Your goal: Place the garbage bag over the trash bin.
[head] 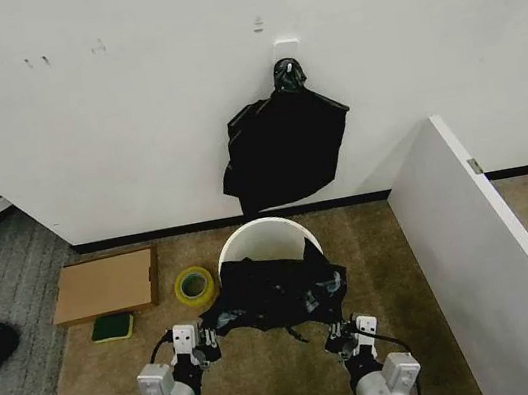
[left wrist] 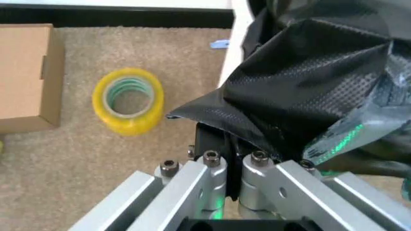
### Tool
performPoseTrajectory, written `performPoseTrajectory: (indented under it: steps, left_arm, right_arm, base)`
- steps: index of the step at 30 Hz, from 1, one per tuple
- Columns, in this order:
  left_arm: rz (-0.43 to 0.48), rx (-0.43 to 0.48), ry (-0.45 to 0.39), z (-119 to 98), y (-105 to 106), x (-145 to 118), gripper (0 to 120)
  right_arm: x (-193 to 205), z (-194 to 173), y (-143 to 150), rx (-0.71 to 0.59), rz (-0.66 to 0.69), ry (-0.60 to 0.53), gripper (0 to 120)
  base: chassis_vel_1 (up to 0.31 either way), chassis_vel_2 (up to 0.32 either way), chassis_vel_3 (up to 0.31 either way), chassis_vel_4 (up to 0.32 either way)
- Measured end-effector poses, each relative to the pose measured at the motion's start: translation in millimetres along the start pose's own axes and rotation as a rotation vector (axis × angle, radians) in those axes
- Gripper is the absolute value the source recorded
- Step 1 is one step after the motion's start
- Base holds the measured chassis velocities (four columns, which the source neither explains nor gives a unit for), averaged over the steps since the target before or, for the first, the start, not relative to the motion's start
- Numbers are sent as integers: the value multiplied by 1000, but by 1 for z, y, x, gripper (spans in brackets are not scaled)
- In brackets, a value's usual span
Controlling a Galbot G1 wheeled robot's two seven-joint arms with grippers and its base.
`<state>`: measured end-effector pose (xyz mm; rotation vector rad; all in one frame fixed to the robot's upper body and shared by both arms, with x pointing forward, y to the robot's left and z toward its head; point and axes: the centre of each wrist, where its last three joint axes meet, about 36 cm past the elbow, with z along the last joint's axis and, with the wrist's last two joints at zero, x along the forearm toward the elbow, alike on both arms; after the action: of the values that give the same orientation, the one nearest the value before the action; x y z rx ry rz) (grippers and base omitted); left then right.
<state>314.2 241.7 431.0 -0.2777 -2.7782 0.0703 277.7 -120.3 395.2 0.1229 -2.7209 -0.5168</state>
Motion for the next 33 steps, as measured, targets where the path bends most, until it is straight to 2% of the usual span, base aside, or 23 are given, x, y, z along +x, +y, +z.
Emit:
performPoseTrajectory:
  steps: [15, 28, 33]
  left_arm:
    - [-17, -30, 75, -2, 3, -12, 0]
    - [-69, -66, 79, -9, 15, -29, 0]
    - [-76, -82, 79, -6, 15, -30, 0]
  right_arm:
    - [-23, -15, -4, 44, 0, 91, 0]
    - [-35, -18, -17, 117, 4, 129, 0]
    - [-39, -13, -18, 127, 3, 140, 0]
  base:
    - [0, 0, 0, 0]
    - [0, 0, 0, 0]
    - [0, 0, 0, 0]
